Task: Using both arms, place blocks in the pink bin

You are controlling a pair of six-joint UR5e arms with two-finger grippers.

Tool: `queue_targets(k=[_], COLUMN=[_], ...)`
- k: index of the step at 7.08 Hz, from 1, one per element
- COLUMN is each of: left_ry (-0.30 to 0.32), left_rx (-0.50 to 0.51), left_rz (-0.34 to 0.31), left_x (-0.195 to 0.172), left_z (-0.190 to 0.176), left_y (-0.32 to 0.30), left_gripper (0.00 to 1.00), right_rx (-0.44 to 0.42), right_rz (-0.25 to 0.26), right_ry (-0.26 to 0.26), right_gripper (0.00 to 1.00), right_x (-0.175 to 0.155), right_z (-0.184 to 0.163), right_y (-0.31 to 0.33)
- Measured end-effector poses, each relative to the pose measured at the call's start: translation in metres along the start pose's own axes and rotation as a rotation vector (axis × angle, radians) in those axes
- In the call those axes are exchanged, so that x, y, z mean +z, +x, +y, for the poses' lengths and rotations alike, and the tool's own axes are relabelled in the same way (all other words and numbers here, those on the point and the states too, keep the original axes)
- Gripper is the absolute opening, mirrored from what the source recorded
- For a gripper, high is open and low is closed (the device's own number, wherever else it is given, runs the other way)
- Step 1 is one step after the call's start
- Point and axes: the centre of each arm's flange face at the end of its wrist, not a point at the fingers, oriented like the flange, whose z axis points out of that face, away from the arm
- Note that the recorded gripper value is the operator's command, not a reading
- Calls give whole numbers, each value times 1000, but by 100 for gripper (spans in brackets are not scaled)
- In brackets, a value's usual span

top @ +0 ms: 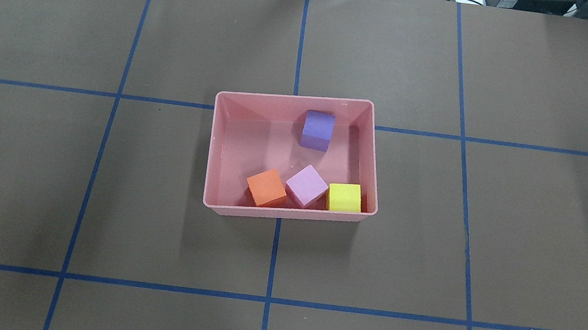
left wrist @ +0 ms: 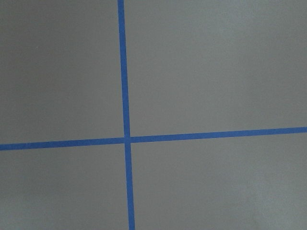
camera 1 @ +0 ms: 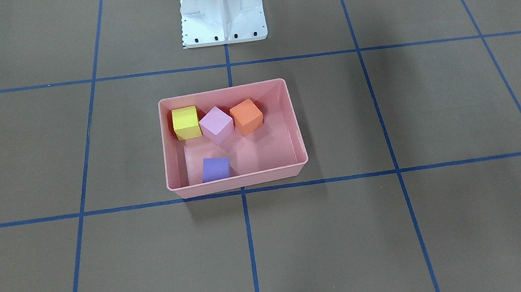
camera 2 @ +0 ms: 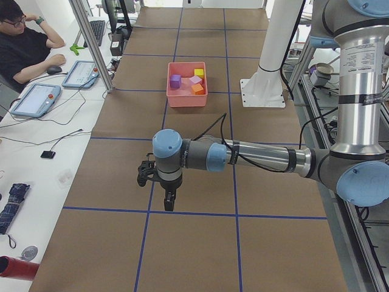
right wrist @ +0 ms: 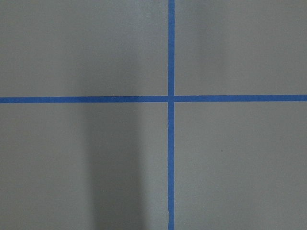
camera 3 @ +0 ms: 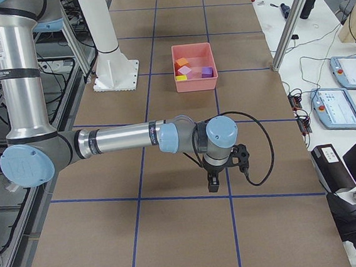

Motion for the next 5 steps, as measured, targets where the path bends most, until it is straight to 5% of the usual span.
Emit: queue_targets(k=[5], left_ry=[-9], left_rx=[3], left_rz=[0], left_x=[7], left_z=[9], left_y=[-7], left_gripper=[100], right_rx=[-3], right_rz=[-5], right_ry=[3], right_gripper=[100], right_x=[0], right_z=[1], right_y=[-1])
